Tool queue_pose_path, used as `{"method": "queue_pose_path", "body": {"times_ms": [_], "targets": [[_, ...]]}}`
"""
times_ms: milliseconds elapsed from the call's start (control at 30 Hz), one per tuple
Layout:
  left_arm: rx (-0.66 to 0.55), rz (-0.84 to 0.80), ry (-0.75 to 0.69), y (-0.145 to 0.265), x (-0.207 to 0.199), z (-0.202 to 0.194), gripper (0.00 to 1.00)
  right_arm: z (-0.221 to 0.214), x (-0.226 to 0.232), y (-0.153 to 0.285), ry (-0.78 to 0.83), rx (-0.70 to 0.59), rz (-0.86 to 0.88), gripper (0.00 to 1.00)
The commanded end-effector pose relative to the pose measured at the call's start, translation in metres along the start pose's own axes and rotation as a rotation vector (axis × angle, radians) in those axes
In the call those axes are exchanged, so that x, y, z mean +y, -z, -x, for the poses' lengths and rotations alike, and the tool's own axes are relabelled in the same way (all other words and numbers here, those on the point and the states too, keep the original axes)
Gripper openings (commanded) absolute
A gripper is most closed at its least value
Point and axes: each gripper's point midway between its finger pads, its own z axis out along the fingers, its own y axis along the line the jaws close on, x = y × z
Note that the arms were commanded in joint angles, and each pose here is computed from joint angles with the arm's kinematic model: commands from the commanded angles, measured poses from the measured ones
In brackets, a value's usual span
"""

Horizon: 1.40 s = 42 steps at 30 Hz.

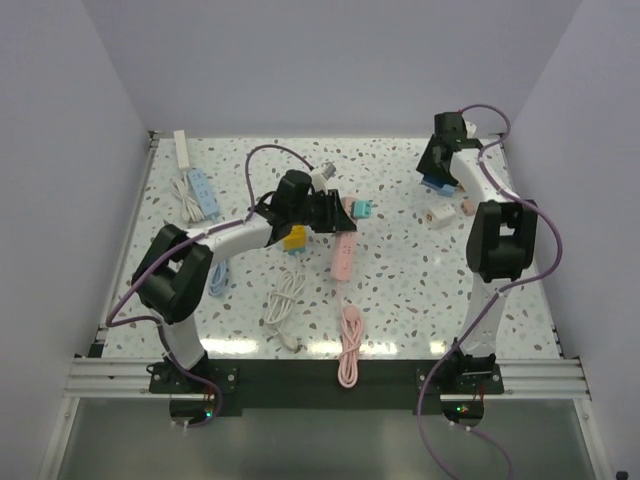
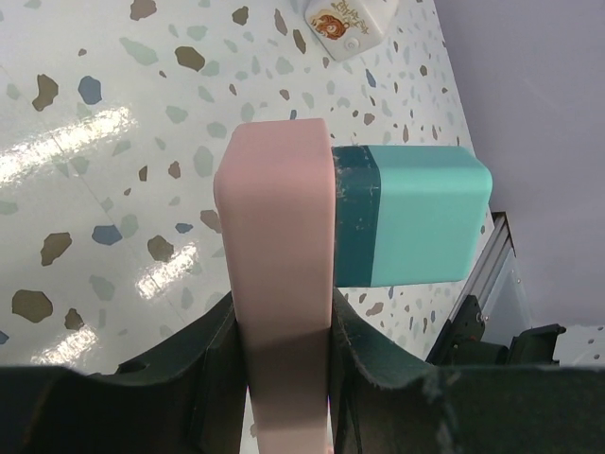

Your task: Pull the plug off the socket

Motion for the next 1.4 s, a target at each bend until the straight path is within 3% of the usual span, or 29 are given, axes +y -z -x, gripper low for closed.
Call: {"method": "queue_pose_path", "body": {"times_ms": [0,267,367,400,433,533,633,800,933,1100,1367], "targets": [[-0.037,-0.065,-0.059,0.012,-0.026,0.011,0.0,0.02,-0.011,-0.009,-0.055,-0.029,-0.036,0.0],[0.024,0.006,-0.048,0.003,-0.011,0.001,0.0,0.01,-0.01,-0.031,-0.067,0.055,-0.003,0.03],[0.037,0.024,-0.047,-0.001,-0.007,0.0,0.0,0.012,-0.005,-0.024,-0.059,0.063,0.03,0.31],[0.039,0.026,-0.048,-0.002,-0.006,0.0,0.0,0.013,-0.004,-0.02,-0.06,0.059,0.041,0.49],[0.04,0.029,-0.049,-0.003,-0.005,-0.001,0.0,0.021,-0.004,-0.01,-0.062,0.038,0.052,0.56],[0.081,0.059,-0.038,-0.005,0.003,-0.01,0.0,0.04,-0.004,0.019,-0.065,-0.021,0.079,0.73],[0.093,0.06,-0.036,-0.008,0.006,-0.014,0.0,0.049,-0.009,0.039,-0.067,-0.06,0.085,0.8],[0.104,0.055,-0.036,-0.013,0.009,-0.017,0.0,0.048,-0.01,0.071,-0.056,-0.057,0.133,0.84],[0.096,0.041,-0.041,-0.015,0.007,-0.013,0.0,0.026,0.018,0.106,0.001,-0.032,0.318,0.83],[0.099,0.017,-0.045,-0.02,0.003,-0.01,0.0,-0.045,0.069,0.147,0.066,0.118,0.661,0.82],[0.116,0.015,-0.04,-0.023,0.004,-0.016,0.0,-0.119,0.111,0.187,0.103,0.244,0.887,0.8]]}}
